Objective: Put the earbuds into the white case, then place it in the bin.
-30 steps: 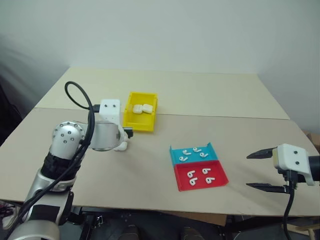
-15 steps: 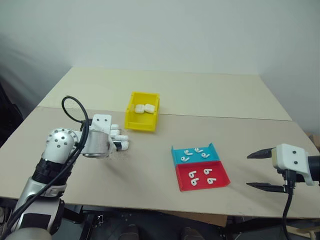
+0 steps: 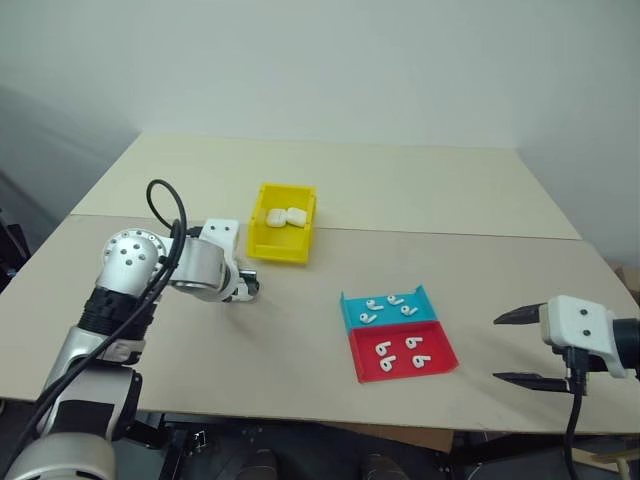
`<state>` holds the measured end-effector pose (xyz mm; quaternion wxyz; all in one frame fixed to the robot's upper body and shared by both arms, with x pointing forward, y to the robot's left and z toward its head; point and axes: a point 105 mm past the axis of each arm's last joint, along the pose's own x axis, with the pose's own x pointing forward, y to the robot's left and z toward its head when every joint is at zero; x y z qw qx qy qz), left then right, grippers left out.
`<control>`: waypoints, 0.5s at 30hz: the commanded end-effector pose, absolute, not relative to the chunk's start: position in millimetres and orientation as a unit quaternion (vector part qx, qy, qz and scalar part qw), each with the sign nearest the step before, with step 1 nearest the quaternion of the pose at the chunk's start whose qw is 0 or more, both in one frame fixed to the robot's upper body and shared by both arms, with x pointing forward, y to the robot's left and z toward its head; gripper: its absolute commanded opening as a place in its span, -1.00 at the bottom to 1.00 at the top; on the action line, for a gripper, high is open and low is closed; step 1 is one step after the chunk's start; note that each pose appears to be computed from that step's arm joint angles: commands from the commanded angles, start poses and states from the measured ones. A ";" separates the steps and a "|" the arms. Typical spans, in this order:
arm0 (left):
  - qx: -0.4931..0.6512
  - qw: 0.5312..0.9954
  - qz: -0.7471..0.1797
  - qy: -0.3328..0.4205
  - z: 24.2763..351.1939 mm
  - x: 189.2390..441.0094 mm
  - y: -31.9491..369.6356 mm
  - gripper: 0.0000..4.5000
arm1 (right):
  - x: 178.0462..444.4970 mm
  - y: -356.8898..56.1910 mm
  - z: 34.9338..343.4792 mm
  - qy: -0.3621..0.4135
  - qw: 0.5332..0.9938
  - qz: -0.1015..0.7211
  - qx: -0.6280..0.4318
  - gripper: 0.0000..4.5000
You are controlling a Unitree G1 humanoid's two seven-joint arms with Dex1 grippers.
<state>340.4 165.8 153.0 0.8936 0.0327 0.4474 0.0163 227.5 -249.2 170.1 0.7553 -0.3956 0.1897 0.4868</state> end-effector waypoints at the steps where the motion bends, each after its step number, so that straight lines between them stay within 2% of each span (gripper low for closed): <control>1: 0.040 0.898 0.013 0.438 164.2 344.9 161.6 1.00 | 227.2 -250.4 180.2 0.176 0.763 0.470 -0.408 0.99; 15: 0.018 0.883 0.040 0.467 157.7 351.2 163.2 1.00 | 224.2 -250.9 176.7 0.182 0.764 0.466 -0.408 0.99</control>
